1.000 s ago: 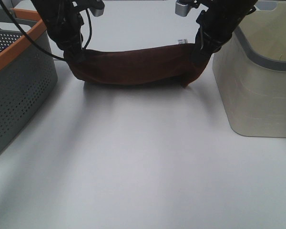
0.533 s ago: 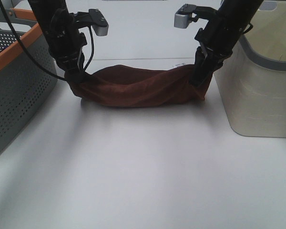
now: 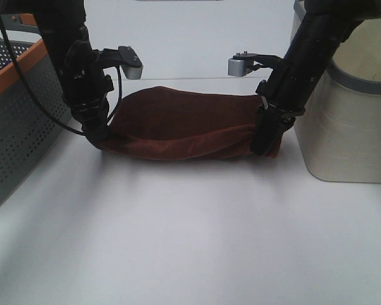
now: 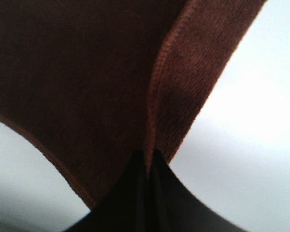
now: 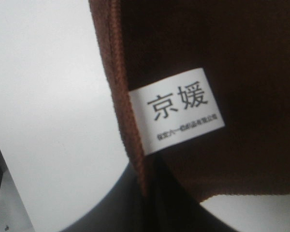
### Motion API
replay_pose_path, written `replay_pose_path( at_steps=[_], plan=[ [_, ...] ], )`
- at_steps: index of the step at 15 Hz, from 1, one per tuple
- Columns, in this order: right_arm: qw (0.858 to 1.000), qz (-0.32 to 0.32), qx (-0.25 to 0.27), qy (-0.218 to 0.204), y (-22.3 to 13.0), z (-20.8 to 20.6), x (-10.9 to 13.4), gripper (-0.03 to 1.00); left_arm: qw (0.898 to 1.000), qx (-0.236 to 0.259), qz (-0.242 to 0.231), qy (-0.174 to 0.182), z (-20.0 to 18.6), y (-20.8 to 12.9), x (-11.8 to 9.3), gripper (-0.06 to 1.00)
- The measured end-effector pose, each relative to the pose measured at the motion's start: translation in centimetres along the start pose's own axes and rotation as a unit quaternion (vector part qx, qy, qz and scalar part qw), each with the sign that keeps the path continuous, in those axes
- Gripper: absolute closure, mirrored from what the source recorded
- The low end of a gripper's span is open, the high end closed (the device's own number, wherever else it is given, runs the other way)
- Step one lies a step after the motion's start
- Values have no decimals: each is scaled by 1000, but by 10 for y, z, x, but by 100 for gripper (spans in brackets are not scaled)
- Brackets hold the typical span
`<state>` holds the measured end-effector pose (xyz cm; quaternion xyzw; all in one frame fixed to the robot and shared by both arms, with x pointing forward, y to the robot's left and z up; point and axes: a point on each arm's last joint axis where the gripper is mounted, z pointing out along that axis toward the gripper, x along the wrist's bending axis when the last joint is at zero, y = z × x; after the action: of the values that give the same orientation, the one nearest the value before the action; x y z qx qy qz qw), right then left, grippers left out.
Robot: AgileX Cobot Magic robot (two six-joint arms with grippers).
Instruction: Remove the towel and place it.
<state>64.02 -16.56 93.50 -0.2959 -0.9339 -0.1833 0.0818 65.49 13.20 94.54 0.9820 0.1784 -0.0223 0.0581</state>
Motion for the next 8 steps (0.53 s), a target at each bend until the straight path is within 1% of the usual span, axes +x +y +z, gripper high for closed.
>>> replay_pose_path(
  at_steps=[4,8],
  plan=[
    [999,5,29,29,-10,21,13,97,999,19,17,-28,16,-8,-8,94],
    [997,17,56,50,-25,35,20,97,999,26,24,-37,21,-12,-10,94]
  ],
)
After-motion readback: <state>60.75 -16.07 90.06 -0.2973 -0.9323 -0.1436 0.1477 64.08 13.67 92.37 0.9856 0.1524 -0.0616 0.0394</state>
